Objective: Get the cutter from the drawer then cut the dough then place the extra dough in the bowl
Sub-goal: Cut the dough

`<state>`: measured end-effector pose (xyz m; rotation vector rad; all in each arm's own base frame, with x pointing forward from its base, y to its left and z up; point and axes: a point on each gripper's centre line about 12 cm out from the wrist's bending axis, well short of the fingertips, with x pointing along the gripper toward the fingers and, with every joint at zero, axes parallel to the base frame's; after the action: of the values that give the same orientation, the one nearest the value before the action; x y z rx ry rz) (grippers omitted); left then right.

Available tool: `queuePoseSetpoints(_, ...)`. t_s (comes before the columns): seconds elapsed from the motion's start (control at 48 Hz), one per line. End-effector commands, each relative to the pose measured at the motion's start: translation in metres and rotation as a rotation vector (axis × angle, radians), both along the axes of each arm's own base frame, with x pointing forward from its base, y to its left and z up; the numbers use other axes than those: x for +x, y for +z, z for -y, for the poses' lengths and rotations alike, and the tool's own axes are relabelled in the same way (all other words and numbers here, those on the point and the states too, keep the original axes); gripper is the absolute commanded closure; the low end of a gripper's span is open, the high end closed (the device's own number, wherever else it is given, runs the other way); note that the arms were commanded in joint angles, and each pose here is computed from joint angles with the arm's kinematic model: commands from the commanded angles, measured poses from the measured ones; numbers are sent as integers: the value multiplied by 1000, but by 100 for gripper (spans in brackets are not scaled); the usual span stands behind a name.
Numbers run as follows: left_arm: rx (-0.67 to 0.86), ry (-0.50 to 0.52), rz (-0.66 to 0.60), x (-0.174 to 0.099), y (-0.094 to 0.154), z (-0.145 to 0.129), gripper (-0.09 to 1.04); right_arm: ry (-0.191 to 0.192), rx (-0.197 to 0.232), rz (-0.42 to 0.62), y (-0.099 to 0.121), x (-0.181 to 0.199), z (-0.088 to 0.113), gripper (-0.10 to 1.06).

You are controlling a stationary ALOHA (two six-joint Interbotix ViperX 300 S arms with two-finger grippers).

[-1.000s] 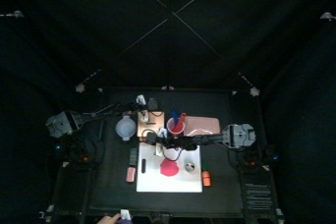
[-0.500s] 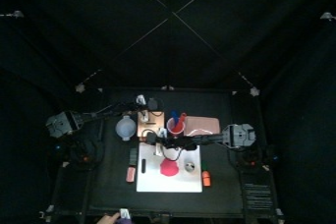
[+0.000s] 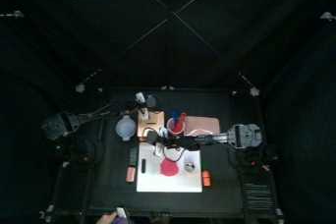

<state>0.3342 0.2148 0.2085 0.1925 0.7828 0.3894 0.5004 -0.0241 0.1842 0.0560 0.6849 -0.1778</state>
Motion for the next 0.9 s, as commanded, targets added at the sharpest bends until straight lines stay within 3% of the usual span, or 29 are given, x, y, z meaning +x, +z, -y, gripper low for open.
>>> queuePoseSetpoints(0.021,44,22,112,-3,31,-1,56,40,6,90,43,-6,-20,78)
queuePoseSetpoints(0.229,67,51,264,-14,55,11,56,96,-1,109,65,-35,-45,78)
queuePoseSetpoints(0.417,65,-9,448,-18,68,63,56,110,13,111,79,-80,-54,78)
queuePoseSetpoints(0.542,47,-63,555,-23,73,100,55,100,30,94,82,-112,-54,77)
queuePoseSetpoints(0.771,-28,-160,687,-28,70,161,55,42,63,24,76,-148,-48,76)
queuePoseSetpoints(0.896,-22,-231,754,-32,66,189,55,78,57,39,70,-156,-51,76)
